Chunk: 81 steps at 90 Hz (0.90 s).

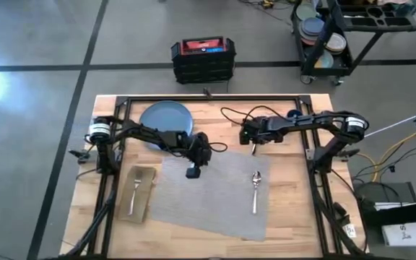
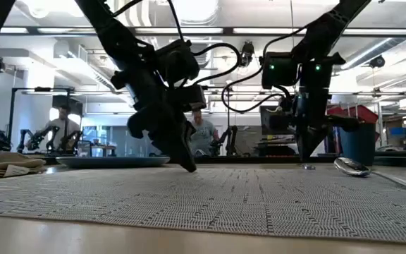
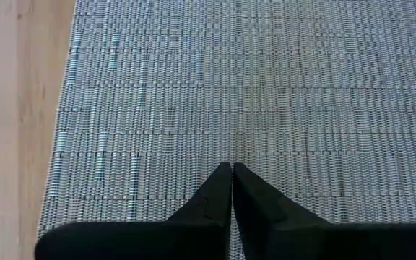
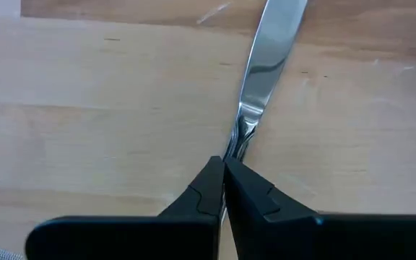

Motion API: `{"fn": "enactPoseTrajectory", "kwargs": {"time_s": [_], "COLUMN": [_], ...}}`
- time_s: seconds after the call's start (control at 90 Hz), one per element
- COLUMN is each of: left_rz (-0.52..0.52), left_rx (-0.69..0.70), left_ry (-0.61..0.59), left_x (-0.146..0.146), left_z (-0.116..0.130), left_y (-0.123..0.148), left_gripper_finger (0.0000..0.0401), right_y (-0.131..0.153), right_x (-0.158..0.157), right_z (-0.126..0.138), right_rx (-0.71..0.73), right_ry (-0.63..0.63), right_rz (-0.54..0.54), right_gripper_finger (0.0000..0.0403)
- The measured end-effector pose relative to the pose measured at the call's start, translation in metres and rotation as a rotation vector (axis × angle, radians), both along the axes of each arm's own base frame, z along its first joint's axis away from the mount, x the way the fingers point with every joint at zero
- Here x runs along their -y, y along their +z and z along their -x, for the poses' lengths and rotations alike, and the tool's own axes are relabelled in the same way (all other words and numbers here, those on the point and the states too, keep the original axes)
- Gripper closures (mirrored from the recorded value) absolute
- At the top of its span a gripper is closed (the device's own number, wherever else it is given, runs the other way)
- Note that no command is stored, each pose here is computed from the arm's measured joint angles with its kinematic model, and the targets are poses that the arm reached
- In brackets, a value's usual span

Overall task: Set table place
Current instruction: Put the silver table knife to the left of the silver spoon on the gray table mat

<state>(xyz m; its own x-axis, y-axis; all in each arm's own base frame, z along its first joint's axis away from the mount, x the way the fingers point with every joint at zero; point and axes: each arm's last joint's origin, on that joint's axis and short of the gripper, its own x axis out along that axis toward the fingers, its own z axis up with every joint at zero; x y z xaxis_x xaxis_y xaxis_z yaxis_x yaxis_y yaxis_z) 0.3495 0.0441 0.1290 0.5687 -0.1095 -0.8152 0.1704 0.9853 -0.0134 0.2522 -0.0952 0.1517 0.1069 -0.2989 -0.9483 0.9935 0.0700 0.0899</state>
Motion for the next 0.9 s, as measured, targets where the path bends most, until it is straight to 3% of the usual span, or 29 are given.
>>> {"fn": "enactPoseTrajectory", "kwargs": {"time_s": [0.356,0.544,0.667,0.744,0.9], "left_rz": [0.002,0.001,0.001,0.003,0.004], "left_rx": [-0.001,-0.001,0.001,0.002,0.005], "left_ry": [-0.001,-0.003,-0.003,-0.003,-0.003], "left_x": [0.0,0.0,-0.001,-0.001,-0.002], "left_z": [0.0,0.0,0.0,0.0,0.0], "left_y": [0.0,0.0,0.0,-0.001,-0.001], "left_gripper_finger": [0.0401,0.0401,0.0401,0.0401,0.0401], "right_y": [-0.009,0.006,0.05,0.061,0.068], "right_x": [-0.002,-0.029,-0.048,-0.051,-0.05], "right_z": [-0.003,-0.02,-0.032,-0.027,-0.02], "right_rx": [-0.005,0.121,0.208,0.121,0.02], "right_ry": [0.056,0.19,0.247,0.236,0.227], "right_rz": [-0.084,-0.246,-0.106,-0.041,-0.035], "right_gripper_finger": [0.0403,0.0403,0.0403,0.0403,0.0403]}}
